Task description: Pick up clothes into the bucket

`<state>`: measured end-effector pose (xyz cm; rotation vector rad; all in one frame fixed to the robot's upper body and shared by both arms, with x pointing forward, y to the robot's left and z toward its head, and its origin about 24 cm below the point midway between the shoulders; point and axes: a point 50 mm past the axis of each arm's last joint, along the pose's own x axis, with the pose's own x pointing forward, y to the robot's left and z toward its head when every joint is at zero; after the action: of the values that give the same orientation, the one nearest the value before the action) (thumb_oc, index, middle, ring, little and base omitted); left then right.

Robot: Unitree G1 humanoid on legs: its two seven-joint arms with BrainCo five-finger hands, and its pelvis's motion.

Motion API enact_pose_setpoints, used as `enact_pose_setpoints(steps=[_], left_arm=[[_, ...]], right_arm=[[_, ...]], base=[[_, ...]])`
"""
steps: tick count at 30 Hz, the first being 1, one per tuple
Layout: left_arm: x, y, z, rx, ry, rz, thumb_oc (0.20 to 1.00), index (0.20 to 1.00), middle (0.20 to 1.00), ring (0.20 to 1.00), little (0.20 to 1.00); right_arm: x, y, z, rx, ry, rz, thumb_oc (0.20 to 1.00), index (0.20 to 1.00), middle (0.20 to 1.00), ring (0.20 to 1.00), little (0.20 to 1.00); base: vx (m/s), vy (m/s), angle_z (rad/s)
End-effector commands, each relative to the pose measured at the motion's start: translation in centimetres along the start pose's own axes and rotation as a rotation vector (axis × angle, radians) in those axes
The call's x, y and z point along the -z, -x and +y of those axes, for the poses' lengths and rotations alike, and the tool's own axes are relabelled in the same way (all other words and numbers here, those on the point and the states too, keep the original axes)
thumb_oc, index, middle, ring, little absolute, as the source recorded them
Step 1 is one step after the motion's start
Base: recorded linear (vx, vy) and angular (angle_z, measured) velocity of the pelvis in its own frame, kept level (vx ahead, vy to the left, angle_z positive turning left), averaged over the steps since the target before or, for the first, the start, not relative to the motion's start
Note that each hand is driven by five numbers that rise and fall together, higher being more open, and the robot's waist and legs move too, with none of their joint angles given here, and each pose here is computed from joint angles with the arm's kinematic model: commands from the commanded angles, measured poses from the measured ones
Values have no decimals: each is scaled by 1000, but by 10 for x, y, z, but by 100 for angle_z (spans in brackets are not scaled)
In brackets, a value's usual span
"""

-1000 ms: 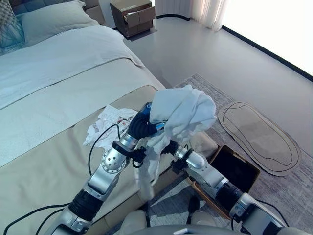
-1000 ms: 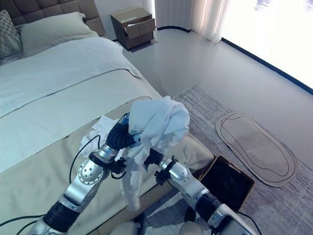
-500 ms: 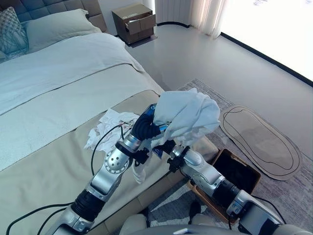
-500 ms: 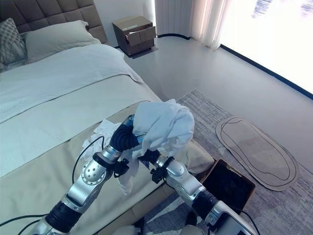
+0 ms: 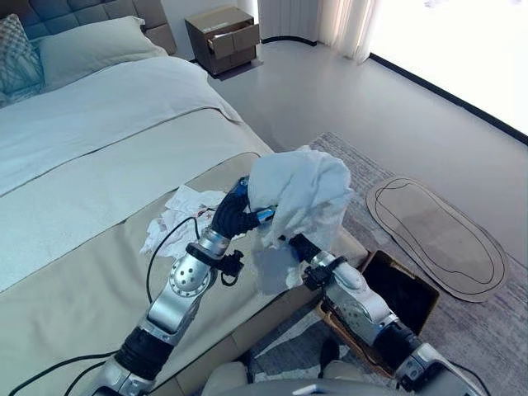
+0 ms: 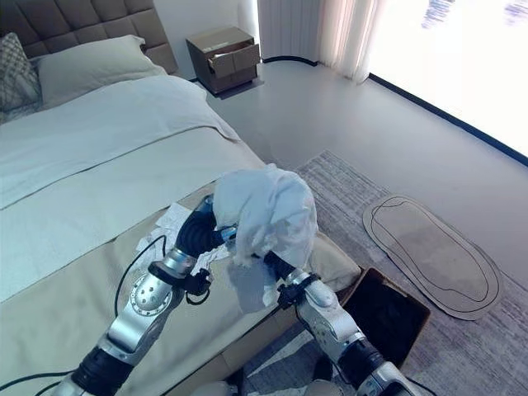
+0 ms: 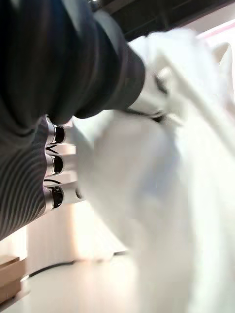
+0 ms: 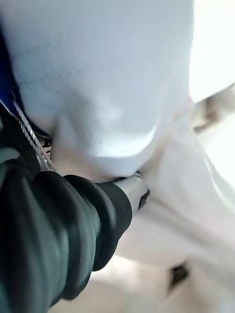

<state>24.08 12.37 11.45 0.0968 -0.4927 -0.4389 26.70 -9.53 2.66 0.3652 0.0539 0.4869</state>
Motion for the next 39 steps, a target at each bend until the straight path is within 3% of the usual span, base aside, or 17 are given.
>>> enact_pose_setpoints(steps=[1,3,13,20,31,39], left_arm=[[-7,11,32,-138,-22,-44,1000,1000,1000,1000,1000],[8,23,31,-132,-9,38,1000,1000,1000,1000,1000],[55,70,30,-97,-25,344,1000,1000,1000,1000,1000],[63,85,35,-133,-27,410,1000,1000,1000,1000,1000],[58,124,67,-381,-48,462,1000,1000,1000,1000,1000],[50,145,84,-577,-81,446,1000,1000,1000,1000,1000]], right_arm=[[-14,45,-38,167,-160,-203,200,200,200,200,200],[6,65,-47,257,-141,-145,200,200,200,200,200],[-22,83,-66,389,-248,-390,200,200,200,200,200],[-37,103,-82,494,-234,-493,200,200,200,200,200],[-63,173,-128,860,-149,-705,200,200,200,200,200],[-65,202,-139,993,-113,-734,200,200,200,200,200]], base=[[0,0,0],[6,1,-2],[9,2,-3],[0,0,0],[8,-5,-4],[-3,-13,-4]])
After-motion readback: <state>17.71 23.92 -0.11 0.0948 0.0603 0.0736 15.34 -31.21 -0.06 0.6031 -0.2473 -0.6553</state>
